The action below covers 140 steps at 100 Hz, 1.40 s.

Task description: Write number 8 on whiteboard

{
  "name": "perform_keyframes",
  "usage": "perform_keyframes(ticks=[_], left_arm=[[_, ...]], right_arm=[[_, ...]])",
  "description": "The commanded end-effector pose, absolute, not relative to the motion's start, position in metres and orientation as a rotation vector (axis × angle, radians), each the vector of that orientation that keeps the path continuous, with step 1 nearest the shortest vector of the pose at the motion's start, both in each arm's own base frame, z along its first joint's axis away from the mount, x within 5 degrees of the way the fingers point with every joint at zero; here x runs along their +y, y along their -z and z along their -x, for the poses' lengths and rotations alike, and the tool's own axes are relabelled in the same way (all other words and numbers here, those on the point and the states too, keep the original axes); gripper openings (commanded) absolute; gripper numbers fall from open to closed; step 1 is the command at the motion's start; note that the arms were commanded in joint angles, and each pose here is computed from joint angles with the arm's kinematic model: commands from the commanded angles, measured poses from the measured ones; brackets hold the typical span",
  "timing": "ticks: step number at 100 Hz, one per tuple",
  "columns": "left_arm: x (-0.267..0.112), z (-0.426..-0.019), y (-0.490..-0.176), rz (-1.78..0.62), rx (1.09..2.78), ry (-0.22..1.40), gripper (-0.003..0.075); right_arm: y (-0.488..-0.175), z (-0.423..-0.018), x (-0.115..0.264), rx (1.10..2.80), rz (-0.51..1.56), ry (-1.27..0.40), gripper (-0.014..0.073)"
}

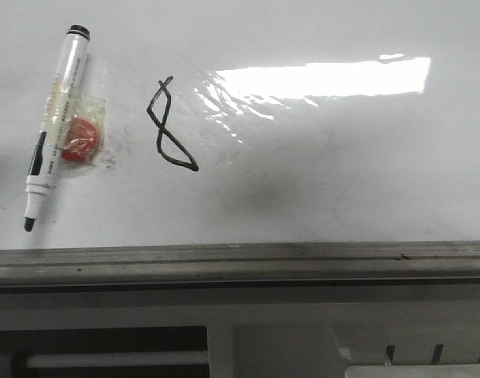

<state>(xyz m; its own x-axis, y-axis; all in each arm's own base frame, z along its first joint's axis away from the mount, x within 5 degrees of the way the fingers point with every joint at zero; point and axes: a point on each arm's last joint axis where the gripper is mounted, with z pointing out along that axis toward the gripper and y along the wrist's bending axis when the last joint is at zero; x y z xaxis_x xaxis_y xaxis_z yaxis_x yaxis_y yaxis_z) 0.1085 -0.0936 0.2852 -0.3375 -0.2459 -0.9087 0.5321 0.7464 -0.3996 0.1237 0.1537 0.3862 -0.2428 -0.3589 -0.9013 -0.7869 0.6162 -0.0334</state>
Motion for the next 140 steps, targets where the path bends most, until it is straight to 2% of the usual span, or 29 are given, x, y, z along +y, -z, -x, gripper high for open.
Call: perform_keyframes(ticks=[1, 30, 56, 80, 140], left_arm=[[-0.084, -0.103, -0.300, -0.221, 1.619, 0.784, -0.0020], [-0.066, -0.082, -0.273, -0.302, 1.566, 0.737, -0.0020], [-0.063, -0.080, -0.267, -0.299, 1.573, 0.739, -0.0020], [-0.063, -0.080, -0.266, -0.292, 1.573, 0.740, -0.0020], [-0.063, -0.079, -0.258, -0.304, 1.601, 0.735, -0.0020]], right_arm=[[-0.397, -0.112, 0.135, 1.683, 0.859, -0.548, -0.0062], [-0.343, -0.054, 0.063, 1.438, 0.773, -0.569, -0.0062], [-0.305, -0.023, 0.024, 1.317, 0.703, -0.600, -0.0064], [-0.293, -0.019, 0.019, 1.303, 0.692, -0.605, -0.0063], [-0.292, -0.019, 0.019, 1.311, 0.696, -0.603, -0.0064]])
